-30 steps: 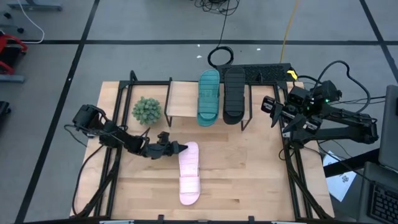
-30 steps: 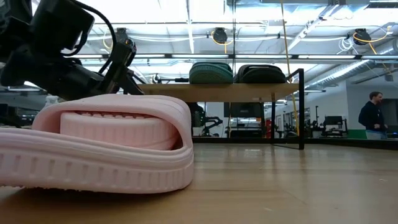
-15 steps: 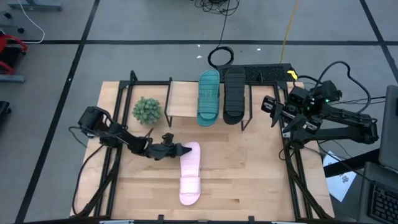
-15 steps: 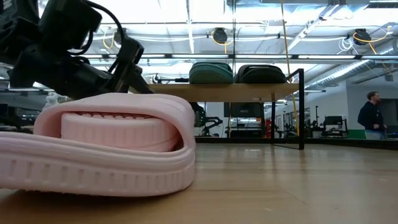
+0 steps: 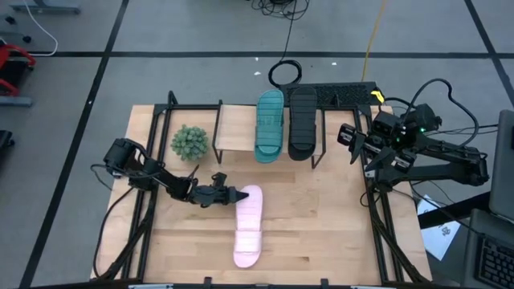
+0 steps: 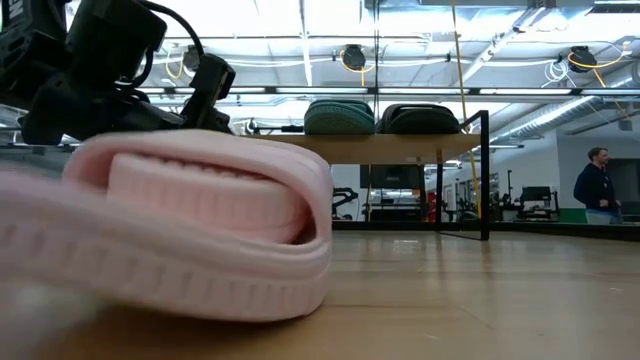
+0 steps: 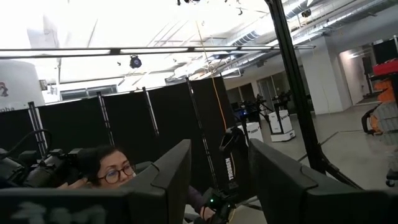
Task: Pick and place slides into the shelf
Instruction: Put the pair of pink slides on the shelf
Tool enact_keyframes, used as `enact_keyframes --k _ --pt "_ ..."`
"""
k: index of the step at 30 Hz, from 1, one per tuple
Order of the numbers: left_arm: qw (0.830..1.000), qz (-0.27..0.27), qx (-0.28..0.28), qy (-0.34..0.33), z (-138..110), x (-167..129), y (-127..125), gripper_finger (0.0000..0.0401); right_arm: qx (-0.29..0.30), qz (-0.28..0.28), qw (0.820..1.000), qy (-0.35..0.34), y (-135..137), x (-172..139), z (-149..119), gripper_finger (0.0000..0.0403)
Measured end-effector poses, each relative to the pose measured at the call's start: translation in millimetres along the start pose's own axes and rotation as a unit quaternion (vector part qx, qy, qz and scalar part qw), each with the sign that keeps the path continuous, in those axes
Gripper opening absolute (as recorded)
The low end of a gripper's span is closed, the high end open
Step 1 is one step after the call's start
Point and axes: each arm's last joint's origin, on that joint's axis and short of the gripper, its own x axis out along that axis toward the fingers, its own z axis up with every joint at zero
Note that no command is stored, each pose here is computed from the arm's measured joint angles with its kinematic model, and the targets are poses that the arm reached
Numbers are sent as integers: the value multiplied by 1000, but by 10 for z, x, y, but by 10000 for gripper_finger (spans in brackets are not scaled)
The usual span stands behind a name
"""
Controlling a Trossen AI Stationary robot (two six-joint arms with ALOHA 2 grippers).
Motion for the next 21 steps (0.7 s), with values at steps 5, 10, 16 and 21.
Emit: enact_keyframes --k 5,10,16,21 --pt "1000 0 8 1 -2 -1 1 64 0 0 1000 0 0 0 0 153" --pt "1000 -4 20 -7 0 0 -6 39 0 0 1000 0 0 0 0 153" --pt "999 -32 39 -11 -11 -7 -47 39 0 0 1000 0 0 0 0 153" --pt "996 -70 42 -25 -30 -27 -107 39 2 0 1000 0 0 0 0 153"
